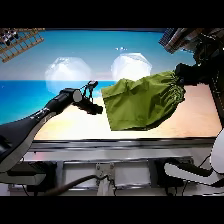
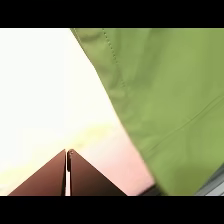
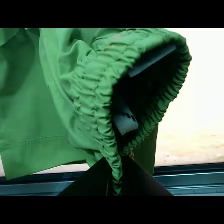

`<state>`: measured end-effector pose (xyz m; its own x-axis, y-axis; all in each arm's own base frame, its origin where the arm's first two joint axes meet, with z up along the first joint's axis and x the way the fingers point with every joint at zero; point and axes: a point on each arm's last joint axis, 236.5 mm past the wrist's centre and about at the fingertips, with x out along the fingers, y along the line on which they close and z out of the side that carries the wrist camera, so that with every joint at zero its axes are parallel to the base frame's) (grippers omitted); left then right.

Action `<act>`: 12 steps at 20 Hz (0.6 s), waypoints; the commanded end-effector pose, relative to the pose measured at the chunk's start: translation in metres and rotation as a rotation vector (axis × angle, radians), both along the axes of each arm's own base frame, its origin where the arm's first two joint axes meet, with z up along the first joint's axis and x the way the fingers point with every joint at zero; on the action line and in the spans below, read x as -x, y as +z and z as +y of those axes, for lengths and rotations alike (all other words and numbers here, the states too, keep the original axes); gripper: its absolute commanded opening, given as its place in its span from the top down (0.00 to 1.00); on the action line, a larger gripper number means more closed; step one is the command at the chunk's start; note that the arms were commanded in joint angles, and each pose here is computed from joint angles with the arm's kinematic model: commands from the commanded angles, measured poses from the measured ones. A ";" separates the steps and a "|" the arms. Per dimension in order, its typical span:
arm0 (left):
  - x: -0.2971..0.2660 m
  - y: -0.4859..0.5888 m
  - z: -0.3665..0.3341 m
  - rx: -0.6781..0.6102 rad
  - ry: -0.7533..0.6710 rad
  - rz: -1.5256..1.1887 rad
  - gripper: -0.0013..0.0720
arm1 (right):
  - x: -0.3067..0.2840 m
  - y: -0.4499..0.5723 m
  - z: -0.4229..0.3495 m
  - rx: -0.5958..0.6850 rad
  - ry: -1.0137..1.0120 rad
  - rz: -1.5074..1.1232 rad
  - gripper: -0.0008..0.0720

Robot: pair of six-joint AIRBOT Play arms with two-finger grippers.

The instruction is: Fold the clothes and pants, and hang the long-sleeved shirts on hangers.

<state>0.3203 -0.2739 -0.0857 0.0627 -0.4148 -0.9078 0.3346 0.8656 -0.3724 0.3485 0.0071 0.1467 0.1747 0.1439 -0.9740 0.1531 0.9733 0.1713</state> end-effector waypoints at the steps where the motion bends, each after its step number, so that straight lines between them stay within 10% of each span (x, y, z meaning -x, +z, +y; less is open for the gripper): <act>1: -0.013 0.001 -0.017 0.104 0.108 -0.008 0.97 | -0.001 0.000 -0.001 0.005 -0.012 -0.002 0.94; 12: -0.013 -0.003 -0.039 0.210 0.114 0.030 0.97 | -0.007 0.001 0.037 0.009 0.084 -0.036 0.93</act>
<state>0.3320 -0.3118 -0.0887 0.0940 -0.5768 -0.8115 0.2135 0.8078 -0.5494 0.3517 0.0234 0.1468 0.1827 0.1425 -0.9728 0.1216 0.9786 0.1662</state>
